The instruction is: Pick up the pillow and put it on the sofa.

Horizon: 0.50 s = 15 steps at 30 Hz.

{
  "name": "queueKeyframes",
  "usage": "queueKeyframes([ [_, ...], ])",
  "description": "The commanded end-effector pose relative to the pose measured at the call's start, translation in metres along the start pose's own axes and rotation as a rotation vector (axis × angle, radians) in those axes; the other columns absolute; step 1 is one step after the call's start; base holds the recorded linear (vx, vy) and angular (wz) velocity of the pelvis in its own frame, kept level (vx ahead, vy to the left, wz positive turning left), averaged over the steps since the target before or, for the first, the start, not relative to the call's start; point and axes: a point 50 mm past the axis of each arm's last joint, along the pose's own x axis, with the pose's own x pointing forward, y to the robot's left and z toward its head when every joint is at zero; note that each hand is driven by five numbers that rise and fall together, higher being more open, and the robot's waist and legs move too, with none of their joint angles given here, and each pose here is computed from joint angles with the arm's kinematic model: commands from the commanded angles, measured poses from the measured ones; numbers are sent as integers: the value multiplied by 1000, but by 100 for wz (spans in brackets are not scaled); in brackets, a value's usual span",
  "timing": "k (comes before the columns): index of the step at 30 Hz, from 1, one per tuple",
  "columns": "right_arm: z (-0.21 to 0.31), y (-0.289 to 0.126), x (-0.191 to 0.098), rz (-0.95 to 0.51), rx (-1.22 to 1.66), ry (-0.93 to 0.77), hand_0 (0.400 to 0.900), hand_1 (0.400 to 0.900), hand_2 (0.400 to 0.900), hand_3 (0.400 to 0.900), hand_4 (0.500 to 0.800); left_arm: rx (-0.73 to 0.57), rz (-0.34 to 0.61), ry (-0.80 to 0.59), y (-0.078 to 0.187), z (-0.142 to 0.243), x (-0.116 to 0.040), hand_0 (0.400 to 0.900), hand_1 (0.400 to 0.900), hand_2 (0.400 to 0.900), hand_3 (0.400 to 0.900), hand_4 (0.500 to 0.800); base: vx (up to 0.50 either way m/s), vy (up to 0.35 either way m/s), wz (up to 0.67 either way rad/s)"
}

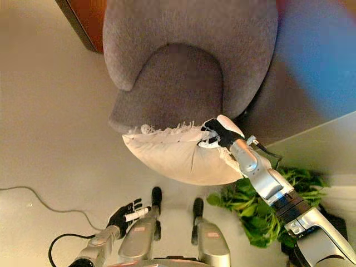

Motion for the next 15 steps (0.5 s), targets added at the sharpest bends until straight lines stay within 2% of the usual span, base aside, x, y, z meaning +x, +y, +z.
queueKeyframes([
  [1, 67, -61, -6, -173, 1, -290, 400, 400, 400, 400, 500, 63, 21, 185, 7, -51, -16, 900, 900, 900, 900, 800, 194, -37, 6],
  [8, 87, -110, -4, -241, -9, -283, 400, 400, 400, 400, 500, 60, 68, 271, 21, -67, -24, 900, 900, 900, 900, 800, 110, -33, 9],
  [14, 98, -133, 6, -285, 6, -255, 400, 400, 400, 400, 500, 56, 72, 288, 21, -70, -25, 900, 900, 900, 900, 800, 87, -23, 13],
  [15, 97, -137, 13, -285, 26, -215, 416, 416, 416, 416, 509, 55, 72, 297, 21, -71, -25, 900, 900, 900, 900, 800, 75, -24, 15],
])
